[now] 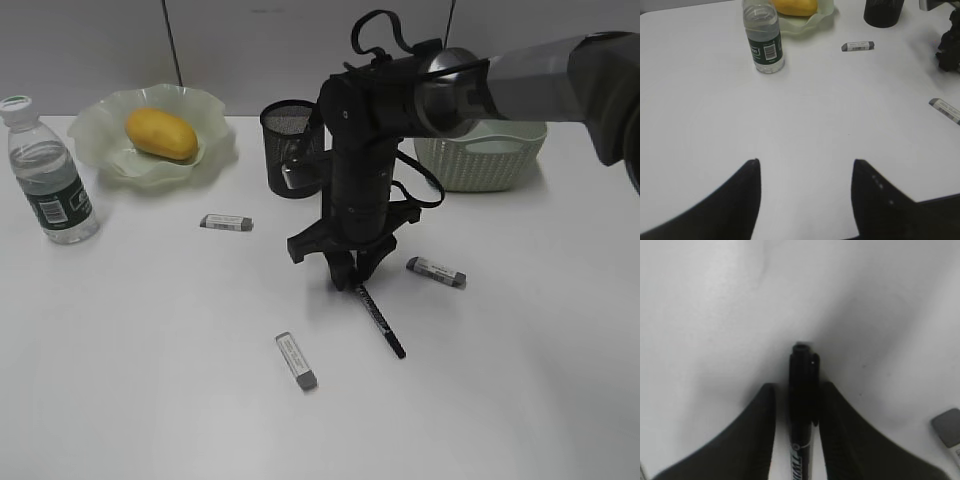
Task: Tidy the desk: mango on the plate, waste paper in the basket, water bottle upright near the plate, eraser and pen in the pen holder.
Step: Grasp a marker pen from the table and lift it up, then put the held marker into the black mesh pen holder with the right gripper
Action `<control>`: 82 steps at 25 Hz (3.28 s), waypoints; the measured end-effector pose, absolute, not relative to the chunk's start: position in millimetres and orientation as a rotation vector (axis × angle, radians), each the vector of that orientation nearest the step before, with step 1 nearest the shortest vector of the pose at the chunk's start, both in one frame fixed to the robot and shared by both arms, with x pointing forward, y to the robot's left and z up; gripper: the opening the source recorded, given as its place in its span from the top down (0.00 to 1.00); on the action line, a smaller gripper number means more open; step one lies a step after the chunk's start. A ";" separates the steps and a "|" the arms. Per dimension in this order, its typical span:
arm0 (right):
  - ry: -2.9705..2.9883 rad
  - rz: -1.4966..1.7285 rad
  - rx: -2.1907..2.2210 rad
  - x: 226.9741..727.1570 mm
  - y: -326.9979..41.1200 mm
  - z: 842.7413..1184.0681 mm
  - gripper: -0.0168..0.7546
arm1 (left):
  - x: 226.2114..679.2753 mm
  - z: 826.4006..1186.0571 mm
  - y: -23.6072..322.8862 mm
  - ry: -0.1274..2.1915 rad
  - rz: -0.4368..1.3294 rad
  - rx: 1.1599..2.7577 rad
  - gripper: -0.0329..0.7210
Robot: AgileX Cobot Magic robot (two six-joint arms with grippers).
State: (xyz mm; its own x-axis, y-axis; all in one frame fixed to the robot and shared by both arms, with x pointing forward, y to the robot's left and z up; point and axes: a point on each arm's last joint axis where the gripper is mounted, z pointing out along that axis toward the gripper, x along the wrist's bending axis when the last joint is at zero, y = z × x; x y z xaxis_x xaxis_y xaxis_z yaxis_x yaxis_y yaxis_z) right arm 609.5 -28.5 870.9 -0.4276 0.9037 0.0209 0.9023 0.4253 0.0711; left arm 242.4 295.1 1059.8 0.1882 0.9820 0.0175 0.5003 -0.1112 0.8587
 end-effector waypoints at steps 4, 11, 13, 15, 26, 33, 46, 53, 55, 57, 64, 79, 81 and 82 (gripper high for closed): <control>2.641 0.116 1.661 610.2 -27.8 872.2 0.78 | 242.4 1059.8 295.1 1.409 0.820 1.722 0.38; 2.669 0.155 1.565 623.4 -19.2 887.9 0.79 | 242.4 1059.8 295.1 1.409 0.820 1.722 0.39; 2.655 0.229 1.536 631.7 -13.3 904.4 0.79 | 242.4 1059.8 295.1 1.409 0.820 1.722 0.39; 2.626 0.345 1.520 640.8 -5.4 925.7 0.79 | 242.4 1059.8 295.1 1.409 0.820 1.722 0.39; 2.239 1.079 1.286 683.1 24.1 1028.6 0.79 | 242.4 1059.8 295.1 1.409 0.820 1.722 0.39; 2.038 1.213 1.040 700.7 29.5 1033.8 0.79 | 242.4 1059.8 295.1 1.409 0.820 1.722 0.39; 2.069 1.160 1.024 708.3 28.4 994.9 0.79 | 242.4 1059.8 295.1 1.409 0.820 1.722 0.40; 2.094 1.130 1.037 709.2 28.8 983.0 0.72 | 242.4 1059.8 295.1 1.409 0.820 1.722 0.40; 2.110 1.108 1.048 709.0 28.4 978.5 0.62 | 242.4 1059.8 295.1 1.409 0.820 1.722 0.40; 2.125 1.087 1.057 708.6 27.7 975.6 0.50 | 242.4 1059.8 295.1 1.409 0.820 1.722 0.40; 2.192 0.984 1.123 701.4 21.0 982.8 0.38 | 242.4 1059.8 295.1 1.409 0.820 1.722 0.40; 2.441 0.530 1.162 634.3 -33.6 1084.9 0.38 | 242.4 1059.8 295.1 1.409 0.820 1.722 0.40; 2.443 0.524 1.169 622.6 -45.1 1098.5 0.38 | 242.4 1059.8 295.1 1.409 0.820 1.722 0.40; 2.454 0.522 1.177 615.5 -51.1 1103.8 0.38 | 242.4 1059.8 295.1 1.409 0.820 1.722 0.41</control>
State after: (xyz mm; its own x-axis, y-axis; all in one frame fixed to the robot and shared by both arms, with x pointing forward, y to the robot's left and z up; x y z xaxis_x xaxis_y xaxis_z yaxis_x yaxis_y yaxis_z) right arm 615.5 -51.1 1103.8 -0.5836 0.7949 -0.1660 0.6584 0.5828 0.4763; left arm 242.4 295.1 1059.8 0.1882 0.9820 0.0175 0.5003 -0.1112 0.8587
